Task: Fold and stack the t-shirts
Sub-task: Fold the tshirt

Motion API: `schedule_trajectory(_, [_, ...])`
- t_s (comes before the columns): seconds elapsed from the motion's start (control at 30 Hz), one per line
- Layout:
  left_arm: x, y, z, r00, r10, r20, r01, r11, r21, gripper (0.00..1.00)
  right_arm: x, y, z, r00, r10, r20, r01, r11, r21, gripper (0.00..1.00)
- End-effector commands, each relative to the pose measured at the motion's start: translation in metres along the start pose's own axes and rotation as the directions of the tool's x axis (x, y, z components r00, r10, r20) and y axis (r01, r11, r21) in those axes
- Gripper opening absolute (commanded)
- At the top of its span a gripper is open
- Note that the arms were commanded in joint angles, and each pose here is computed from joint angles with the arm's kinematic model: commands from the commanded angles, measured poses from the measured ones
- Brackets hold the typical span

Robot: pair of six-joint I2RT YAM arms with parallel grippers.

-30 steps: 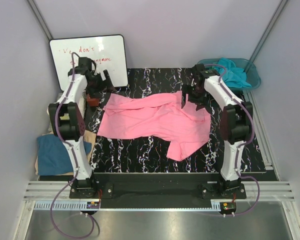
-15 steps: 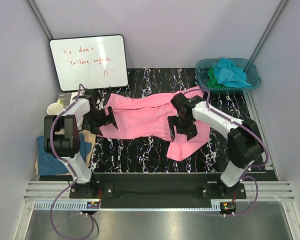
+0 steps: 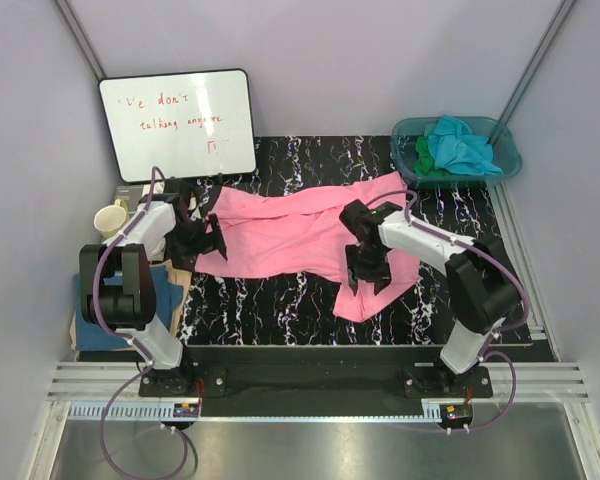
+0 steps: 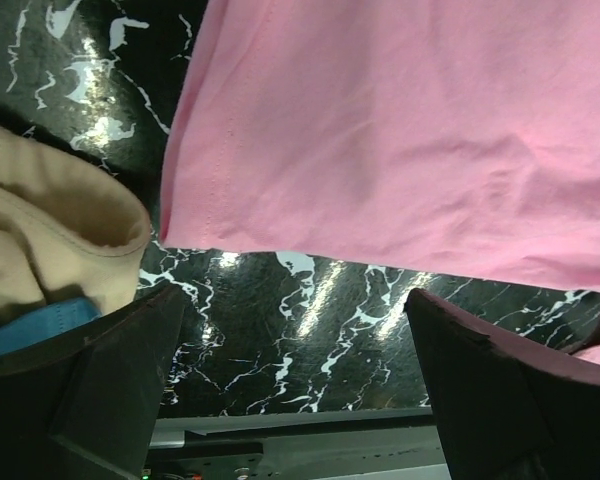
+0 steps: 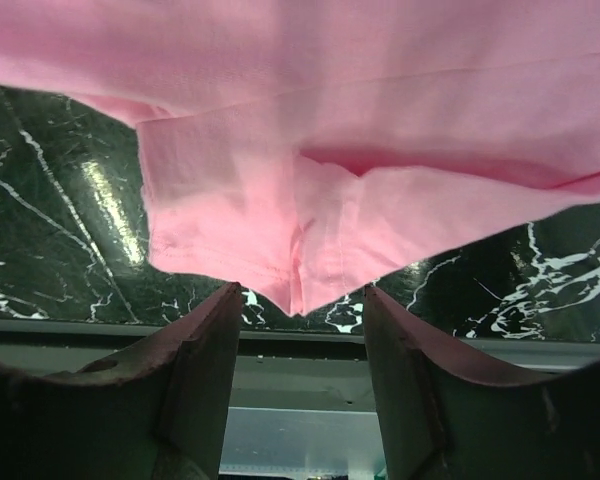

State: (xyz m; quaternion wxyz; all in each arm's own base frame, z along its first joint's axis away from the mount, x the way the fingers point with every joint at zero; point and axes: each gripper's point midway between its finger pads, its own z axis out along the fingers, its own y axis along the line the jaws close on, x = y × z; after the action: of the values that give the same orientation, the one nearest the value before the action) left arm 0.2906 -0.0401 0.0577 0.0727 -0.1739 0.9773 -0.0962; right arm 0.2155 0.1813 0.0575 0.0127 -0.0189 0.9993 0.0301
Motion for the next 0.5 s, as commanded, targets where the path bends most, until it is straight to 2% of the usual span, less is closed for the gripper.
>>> schedule_trajectory(0.0, [-0.013,0.007,-0.009,0.998,0.035,0.047,-0.033,0.999,-0.041,0.99,0.005,0.004,0.022,1.0,-0.01,-0.029,0.012,0.999,0.053,0.59])
schedule_trajectory(0.23, [-0.02,0.013,-0.009,0.997,0.051,0.05,-0.048,0.996,-0.075,0.99,-0.006,0.004,0.032,0.999,-0.049,-0.013,0.05,0.993,0.109,0.54])
schedule_trajectory(0.33, [-0.023,0.019,-0.009,0.997,0.06,0.051,-0.055,0.993,-0.103,0.99,-0.007,0.005,0.034,0.998,-0.059,-0.018,0.061,0.992,0.114,0.42])
schedule_trajectory(0.37, [-0.023,0.02,-0.009,0.997,0.062,0.05,-0.056,0.993,-0.106,0.99,-0.009,0.007,0.034,0.998,-0.062,-0.014,0.064,0.992,0.109,0.3])
schedule_trajectory(0.47, [-0.022,0.023,-0.005,0.998,0.057,0.03,-0.053,0.992,-0.111,0.99,-0.014,0.011,0.033,0.998,-0.069,-0.005,0.069,0.992,0.105,0.17])
